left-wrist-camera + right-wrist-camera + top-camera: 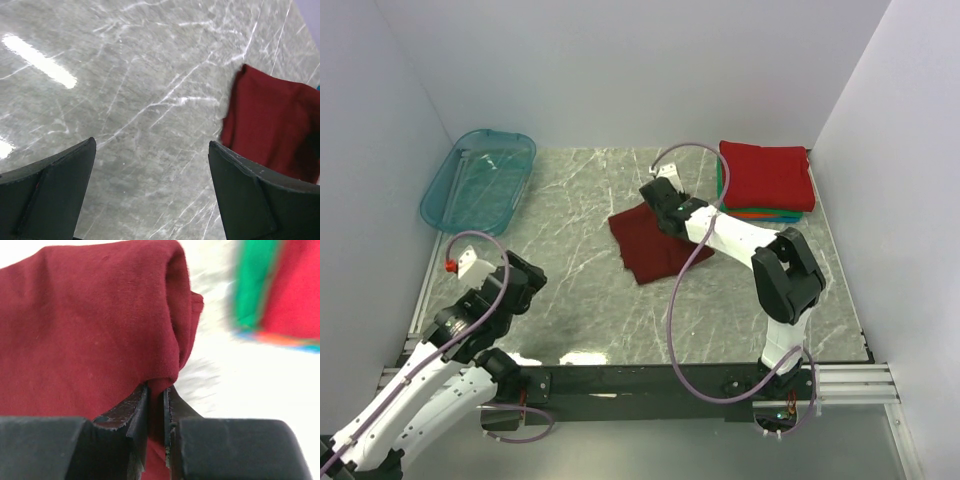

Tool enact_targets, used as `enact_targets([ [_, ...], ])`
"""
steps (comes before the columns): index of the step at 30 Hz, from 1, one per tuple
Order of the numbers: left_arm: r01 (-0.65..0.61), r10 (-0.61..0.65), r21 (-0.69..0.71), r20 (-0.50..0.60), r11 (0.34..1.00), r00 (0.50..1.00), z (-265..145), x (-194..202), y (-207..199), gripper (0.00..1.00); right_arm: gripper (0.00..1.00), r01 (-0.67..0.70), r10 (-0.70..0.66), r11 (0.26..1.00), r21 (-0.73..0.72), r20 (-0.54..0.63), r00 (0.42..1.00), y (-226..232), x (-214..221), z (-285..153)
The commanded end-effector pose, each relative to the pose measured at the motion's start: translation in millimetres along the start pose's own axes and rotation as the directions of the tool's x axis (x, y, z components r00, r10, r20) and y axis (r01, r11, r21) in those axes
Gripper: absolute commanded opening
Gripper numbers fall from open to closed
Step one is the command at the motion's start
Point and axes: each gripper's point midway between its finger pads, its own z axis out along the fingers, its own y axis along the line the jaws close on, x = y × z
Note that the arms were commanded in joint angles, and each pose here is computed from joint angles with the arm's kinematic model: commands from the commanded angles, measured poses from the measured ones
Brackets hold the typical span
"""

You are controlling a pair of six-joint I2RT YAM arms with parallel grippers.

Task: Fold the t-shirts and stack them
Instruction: Neatly place the folded tshirt to the corner

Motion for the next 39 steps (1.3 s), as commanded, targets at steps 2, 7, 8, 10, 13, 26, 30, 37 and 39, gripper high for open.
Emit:
enact_targets([
  [2, 0.065, -0.063, -0.022, 0.061, 0.998, 0.996, -8, -17, 7, 0.99, 0.00, 0.102, -0.144, 0.936, 0.337, 0.103, 0.984, -68, -56, -9],
  [7, 0.073, -0.069, -0.059, 0.072, 0.996, 0.995, -10, -20, 14, 0.99, 0.00, 0.063, -0.133, 0.898, 0.435, 0.132, 0.982, -105, -95, -11],
  [8, 0.080, -0.074, -0.073, 0.082, 0.994, 0.994, -11, -22, 17, 1.00, 0.00, 0.048, -0.128, 0.882, 0.469, 0.140, 0.982, -115, -101, -13],
  [10, 0.087, -0.079, -0.078, 0.092, 0.993, 0.993, -12, -25, 17, 0.99, 0.00, 0.047, -0.141, 0.849, 0.527, 0.139, 0.980, -134, -114, -13],
  [13, 0.101, -0.091, -0.089, 0.106, 0.991, 0.990, -13, -28, 20, 0.99, 0.00, 0.050, -0.147, 0.832, 0.552, 0.134, 0.980, -152, -129, -12],
  [26, 0.171, -0.148, -0.103, 0.203, 0.980, 0.968, -25, -51, 32, 0.99, 0.00, -0.062, -0.067, 0.888, 0.455, 0.263, 0.963, -203, -179, -53],
  [30, 0.174, -0.153, -0.086, 0.213, 0.981, 0.965, -28, -55, 30, 0.99, 0.00, -0.115, -0.022, 0.913, 0.392, 0.330, 0.944, -210, -196, -81],
  [37, 0.167, -0.151, -0.059, 0.209, 0.984, 0.966, -28, -54, 29, 0.99, 0.00, -0.151, 0.019, 0.923, 0.354, 0.351, 0.936, -226, -208, -108],
  [39, 0.171, -0.159, -0.042, 0.209, 0.984, 0.965, -28, -55, 26, 0.99, 0.00, -0.162, 0.028, 0.924, 0.346, 0.360, 0.932, -230, -211, -113],
])
